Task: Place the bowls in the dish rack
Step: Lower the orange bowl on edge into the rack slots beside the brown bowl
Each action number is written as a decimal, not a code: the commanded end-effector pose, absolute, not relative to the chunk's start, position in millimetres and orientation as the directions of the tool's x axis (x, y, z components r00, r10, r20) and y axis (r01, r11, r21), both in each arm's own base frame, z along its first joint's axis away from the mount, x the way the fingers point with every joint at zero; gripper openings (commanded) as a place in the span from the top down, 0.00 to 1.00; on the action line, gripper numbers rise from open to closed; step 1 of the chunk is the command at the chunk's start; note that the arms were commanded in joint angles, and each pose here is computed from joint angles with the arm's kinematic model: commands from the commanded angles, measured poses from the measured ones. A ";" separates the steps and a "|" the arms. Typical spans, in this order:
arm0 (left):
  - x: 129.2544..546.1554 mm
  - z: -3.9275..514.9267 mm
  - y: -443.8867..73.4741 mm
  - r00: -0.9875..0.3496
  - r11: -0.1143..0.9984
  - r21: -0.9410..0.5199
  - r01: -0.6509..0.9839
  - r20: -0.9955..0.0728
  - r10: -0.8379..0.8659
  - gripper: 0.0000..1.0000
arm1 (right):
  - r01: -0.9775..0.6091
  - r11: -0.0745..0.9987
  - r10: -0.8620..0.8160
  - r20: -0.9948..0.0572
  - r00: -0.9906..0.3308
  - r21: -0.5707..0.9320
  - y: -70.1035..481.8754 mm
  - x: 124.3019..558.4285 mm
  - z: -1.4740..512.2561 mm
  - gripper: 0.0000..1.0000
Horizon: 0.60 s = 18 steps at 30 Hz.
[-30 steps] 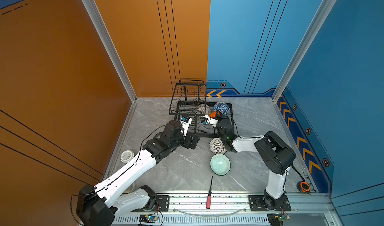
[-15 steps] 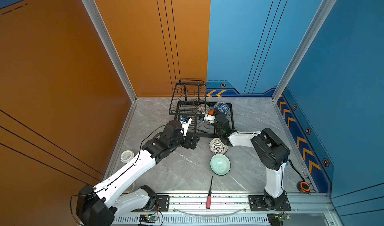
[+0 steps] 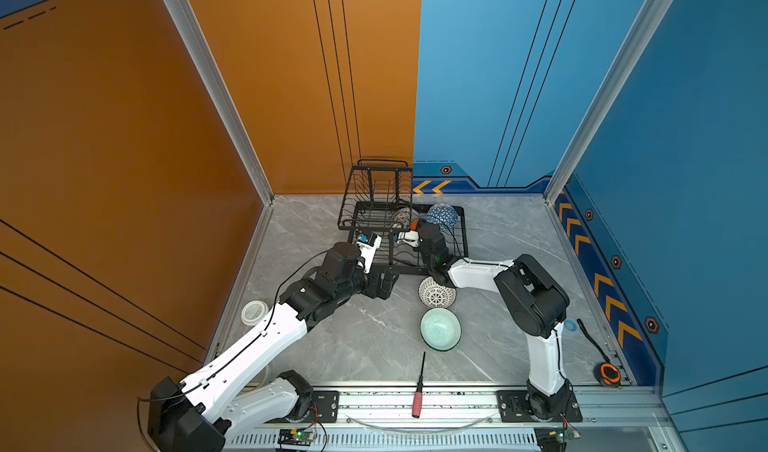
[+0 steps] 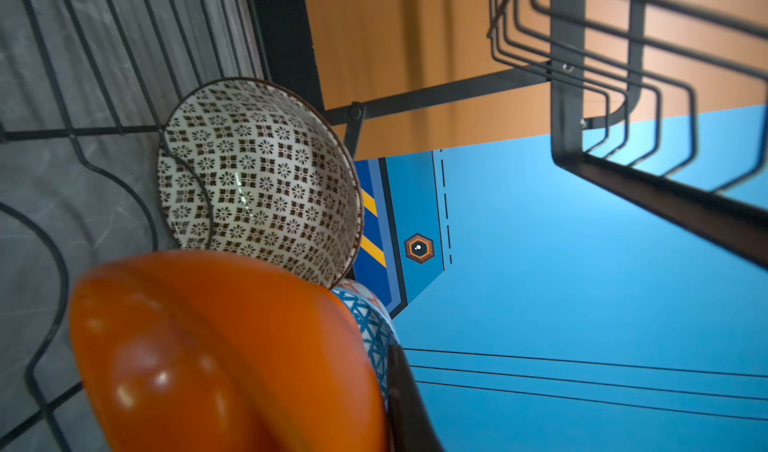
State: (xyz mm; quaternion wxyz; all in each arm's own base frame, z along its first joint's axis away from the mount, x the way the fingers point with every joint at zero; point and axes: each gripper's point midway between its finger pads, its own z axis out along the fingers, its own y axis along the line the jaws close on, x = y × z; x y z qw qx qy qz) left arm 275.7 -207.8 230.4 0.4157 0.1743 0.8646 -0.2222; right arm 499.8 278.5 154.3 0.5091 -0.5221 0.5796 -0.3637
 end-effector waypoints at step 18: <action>273.3 223.8 -197.1 -0.602 0.850 -0.229 0.474 -0.789 0.123 0.02 | -0.230 0.258 -0.957 -0.281 0.076 -0.938 304.9 512.1 145.1 1.00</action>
